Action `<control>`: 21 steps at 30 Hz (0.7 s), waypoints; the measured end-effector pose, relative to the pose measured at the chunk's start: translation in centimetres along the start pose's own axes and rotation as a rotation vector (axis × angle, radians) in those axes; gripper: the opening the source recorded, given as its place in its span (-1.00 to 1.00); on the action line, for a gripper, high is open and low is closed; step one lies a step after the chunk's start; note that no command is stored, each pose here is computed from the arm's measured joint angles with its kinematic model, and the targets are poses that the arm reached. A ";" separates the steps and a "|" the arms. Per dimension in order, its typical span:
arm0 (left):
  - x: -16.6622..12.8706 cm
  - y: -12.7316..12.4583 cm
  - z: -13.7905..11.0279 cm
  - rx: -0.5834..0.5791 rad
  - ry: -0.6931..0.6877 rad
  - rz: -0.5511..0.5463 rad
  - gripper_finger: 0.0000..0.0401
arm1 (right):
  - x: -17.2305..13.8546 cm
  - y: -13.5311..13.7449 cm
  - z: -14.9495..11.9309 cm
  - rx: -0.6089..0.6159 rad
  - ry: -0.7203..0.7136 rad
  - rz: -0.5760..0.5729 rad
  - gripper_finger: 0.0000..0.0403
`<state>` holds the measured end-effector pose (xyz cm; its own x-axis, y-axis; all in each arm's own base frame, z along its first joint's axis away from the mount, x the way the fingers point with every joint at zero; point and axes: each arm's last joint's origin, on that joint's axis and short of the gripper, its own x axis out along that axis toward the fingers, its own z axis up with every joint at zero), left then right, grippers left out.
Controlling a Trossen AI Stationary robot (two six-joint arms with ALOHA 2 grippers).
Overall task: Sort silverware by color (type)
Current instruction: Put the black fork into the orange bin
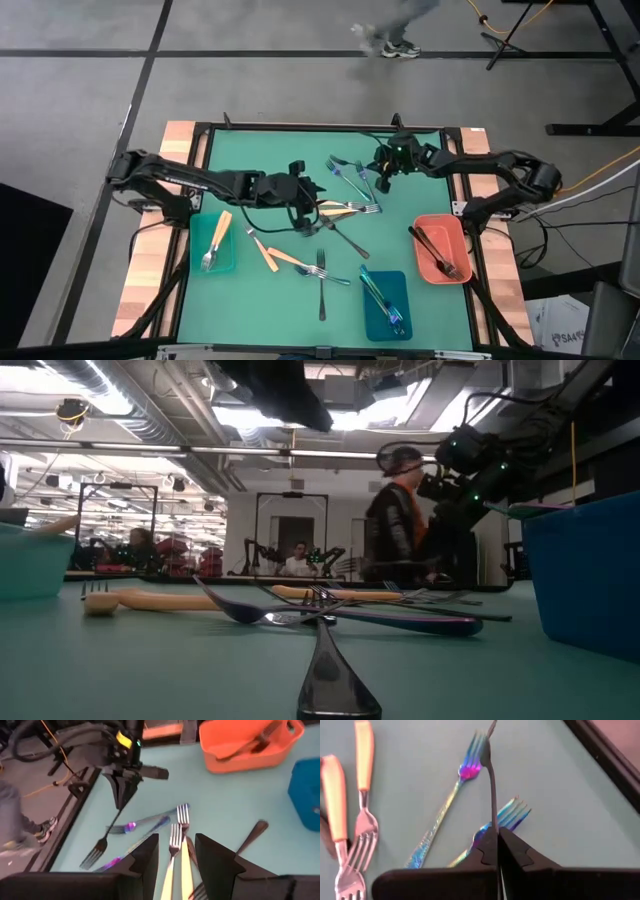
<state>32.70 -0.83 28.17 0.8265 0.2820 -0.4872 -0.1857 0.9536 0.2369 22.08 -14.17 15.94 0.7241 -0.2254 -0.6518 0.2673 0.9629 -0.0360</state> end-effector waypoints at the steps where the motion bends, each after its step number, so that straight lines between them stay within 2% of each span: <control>1: -0.4 0.1 0.2 -0.004 -0.011 0.000 -0.39 | -0.2 0.1 0.1 -0.003 -0.007 0.001 -1.00; 8: -2.5 1.7 1.0 -0.031 -0.048 0.020 -0.39 | -0.8 2.6 1.4 -0.079 -0.068 0.071 -1.00; 14: -3.1 3.1 1.1 -0.155 -0.059 0.034 -0.39 | -0.6 6.0 1.9 -0.223 -0.085 0.158 -1.00; 18: -2.8 3.9 1.0 -0.234 -0.053 -0.043 -0.39 | -0.6 8.1 2.1 -0.342 -0.100 0.175 -1.00; 21: -2.4 4.3 0.8 -0.275 -0.044 -0.104 -0.39 | -0.7 9.1 2.1 -0.378 -0.096 0.149 -1.00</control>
<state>30.31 2.52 31.06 0.8697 0.1822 -0.4587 -0.2309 0.9716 -0.0519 25.41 -5.54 17.67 0.7982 -0.0754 -0.5977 -0.0840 0.9685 -0.2344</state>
